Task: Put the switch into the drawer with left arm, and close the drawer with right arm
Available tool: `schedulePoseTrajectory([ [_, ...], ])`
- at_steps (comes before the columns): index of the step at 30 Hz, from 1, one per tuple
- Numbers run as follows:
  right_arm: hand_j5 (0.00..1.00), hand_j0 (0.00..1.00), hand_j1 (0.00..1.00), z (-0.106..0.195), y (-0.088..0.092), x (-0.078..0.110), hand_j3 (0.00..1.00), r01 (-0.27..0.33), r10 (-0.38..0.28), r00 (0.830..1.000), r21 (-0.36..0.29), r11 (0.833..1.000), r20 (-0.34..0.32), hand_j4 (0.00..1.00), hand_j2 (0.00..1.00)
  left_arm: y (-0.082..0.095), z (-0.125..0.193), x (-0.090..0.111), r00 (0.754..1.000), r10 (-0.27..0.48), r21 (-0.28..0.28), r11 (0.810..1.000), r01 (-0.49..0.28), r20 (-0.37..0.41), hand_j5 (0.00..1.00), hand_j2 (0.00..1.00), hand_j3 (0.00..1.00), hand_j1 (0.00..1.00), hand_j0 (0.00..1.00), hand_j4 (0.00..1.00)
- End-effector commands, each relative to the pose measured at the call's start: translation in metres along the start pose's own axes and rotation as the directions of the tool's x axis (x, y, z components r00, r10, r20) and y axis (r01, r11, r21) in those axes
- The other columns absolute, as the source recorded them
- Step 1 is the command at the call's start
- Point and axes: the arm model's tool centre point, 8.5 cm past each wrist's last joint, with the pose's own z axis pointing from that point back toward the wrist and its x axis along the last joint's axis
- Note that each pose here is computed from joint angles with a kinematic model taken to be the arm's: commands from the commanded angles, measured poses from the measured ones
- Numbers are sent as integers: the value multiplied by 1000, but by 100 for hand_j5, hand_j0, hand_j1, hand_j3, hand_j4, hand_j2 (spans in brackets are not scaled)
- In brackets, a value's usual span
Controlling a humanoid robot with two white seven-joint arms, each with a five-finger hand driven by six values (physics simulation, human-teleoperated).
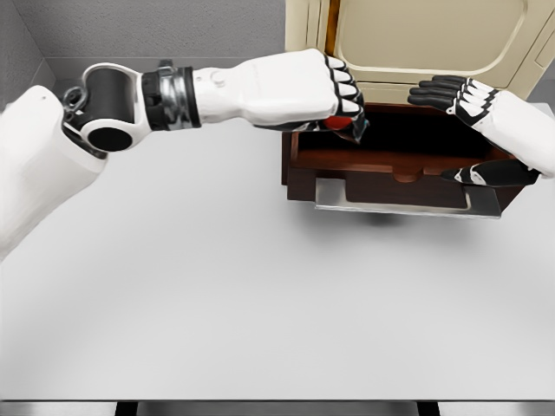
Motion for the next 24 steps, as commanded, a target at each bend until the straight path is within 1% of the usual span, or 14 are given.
schedulePoseTrajectory([
  [1, 100, 100, 100, 0, -1, 0, 100, 4, -4, 1000, -5, 1000, 0, 100, 100, 1, -5, 2, 1000, 7, 10, 1000, -7, 9, 53, 53, 53, 53, 53, 53],
  [8, 100, 100, 100, 0, 1, 0, 100, 9, -9, 1000, -3, 1000, -1, 100, 100, 1, -19, 1, 1000, 20, 10, 1000, -20, 21, 55, 55, 55, 55, 55, 55],
  [11, 100, 100, 100, 0, 1, 0, 100, 9, -9, 1000, -3, 1000, -1, 100, 100, 1, -19, 1, 1000, 20, 8, 1000, -20, 20, 58, 58, 58, 58, 58, 58],
  [12, 100, 100, 100, 0, 1, 0, 100, 9, -9, 1000, -3, 1000, -1, 100, 100, 3, -19, 1, 1000, 20, 13, 1000, -20, 21, 66, 66, 66, 66, 66, 66],
  [13, 100, 100, 100, 0, 1, 0, 100, 9, -9, 1000, -3, 1000, -1, 100, 100, 3, -19, 1, 1000, 20, 13, 1000, -20, 21, 81, 81, 81, 81, 81, 81],
  [14, 100, 100, 100, 0, 1, 0, 100, 9, -9, 1000, -3, 1000, -1, 100, 100, 3, -19, 0, 1000, 19, 14, 1000, -20, 20, 93, 93, 93, 93, 93, 93],
  [15, 100, 100, 100, 0, 1, 0, 100, 9, -9, 1000, -3, 1000, -1, 100, 100, 6, -19, 0, 1000, 13, 18, 1000, -13, 19, 100, 100, 100, 100, 100, 100],
  [24, 100, 100, 100, 0, 1, 0, 100, 9, -9, 1000, -5, 1000, -1, 100, 100, 8, -14, -3, 1000, 13, 18, 1000, -13, 9, 100, 100, 100, 100, 100, 100],
])
